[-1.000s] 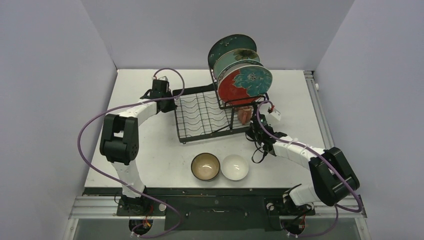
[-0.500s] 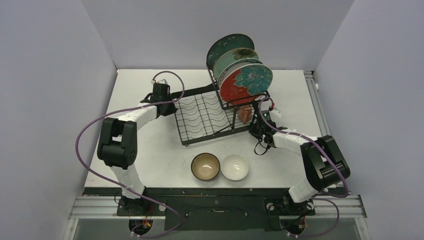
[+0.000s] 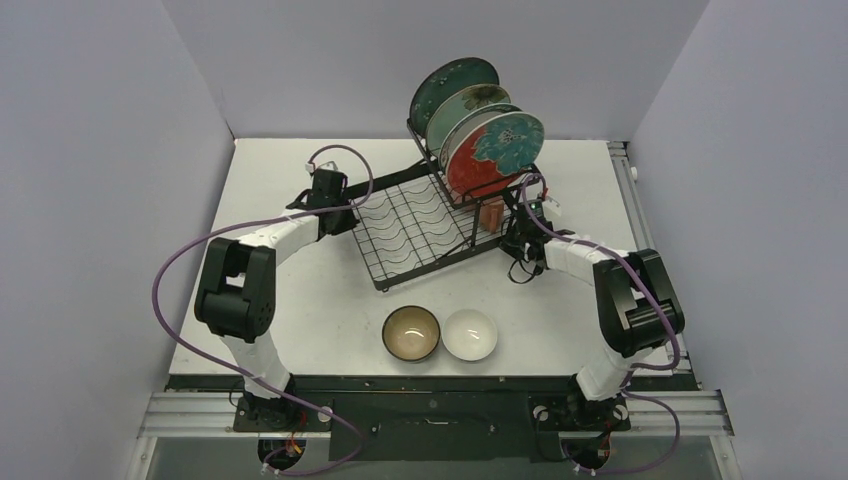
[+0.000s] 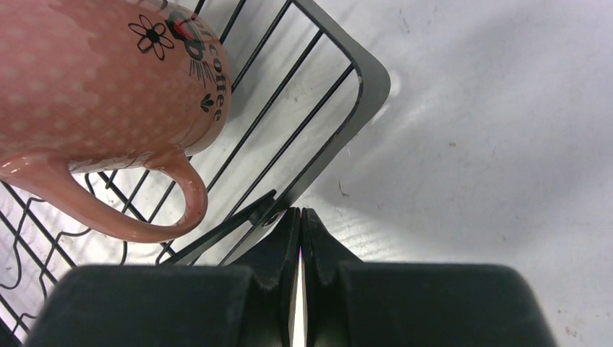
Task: Load the mixed dishes into the dish rack
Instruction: Adjust the dish rack at the center of the board.
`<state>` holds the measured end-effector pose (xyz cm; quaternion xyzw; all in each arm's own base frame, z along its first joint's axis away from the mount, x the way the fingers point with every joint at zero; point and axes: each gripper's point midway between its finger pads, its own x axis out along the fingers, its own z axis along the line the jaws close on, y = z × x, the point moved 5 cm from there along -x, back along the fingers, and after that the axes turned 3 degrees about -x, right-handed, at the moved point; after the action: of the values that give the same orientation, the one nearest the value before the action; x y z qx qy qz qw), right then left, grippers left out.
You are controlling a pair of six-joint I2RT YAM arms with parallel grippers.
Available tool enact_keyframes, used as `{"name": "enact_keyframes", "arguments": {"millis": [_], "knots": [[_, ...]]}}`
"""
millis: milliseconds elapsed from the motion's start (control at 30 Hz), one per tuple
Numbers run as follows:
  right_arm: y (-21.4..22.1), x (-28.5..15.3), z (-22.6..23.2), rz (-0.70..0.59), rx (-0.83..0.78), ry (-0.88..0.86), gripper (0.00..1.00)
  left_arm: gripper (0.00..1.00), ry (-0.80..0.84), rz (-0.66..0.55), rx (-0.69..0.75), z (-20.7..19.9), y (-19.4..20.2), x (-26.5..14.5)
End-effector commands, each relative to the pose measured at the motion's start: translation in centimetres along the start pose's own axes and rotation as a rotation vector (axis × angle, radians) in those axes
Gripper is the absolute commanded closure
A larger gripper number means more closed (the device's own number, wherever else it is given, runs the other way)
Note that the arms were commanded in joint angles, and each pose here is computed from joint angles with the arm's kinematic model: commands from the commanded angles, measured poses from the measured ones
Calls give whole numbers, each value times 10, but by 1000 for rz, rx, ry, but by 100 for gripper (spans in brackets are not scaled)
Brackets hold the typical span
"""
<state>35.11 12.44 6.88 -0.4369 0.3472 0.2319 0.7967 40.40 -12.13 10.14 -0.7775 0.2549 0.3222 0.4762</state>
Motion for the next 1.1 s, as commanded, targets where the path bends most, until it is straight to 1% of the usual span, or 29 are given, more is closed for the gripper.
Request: {"name": "enact_keyframes", "arguments": {"millis": [0,300,467,700,1067], "knots": [[-64,-13,79,-177,-3,-298,100,100,212,248,73,-40,59,-32],[-83,3,102,-146,-60,-322,100,100,249,338,132,-50,103,-46],[-93,12,115,-135,-96,-336,100,100,313,382,142,-60,128,-57],[-93,27,119,-80,-167,-337,100,100,405,496,227,-89,171,-75],[-89,43,125,-1,-222,-348,100,100,521,581,359,-144,227,-104]]}}
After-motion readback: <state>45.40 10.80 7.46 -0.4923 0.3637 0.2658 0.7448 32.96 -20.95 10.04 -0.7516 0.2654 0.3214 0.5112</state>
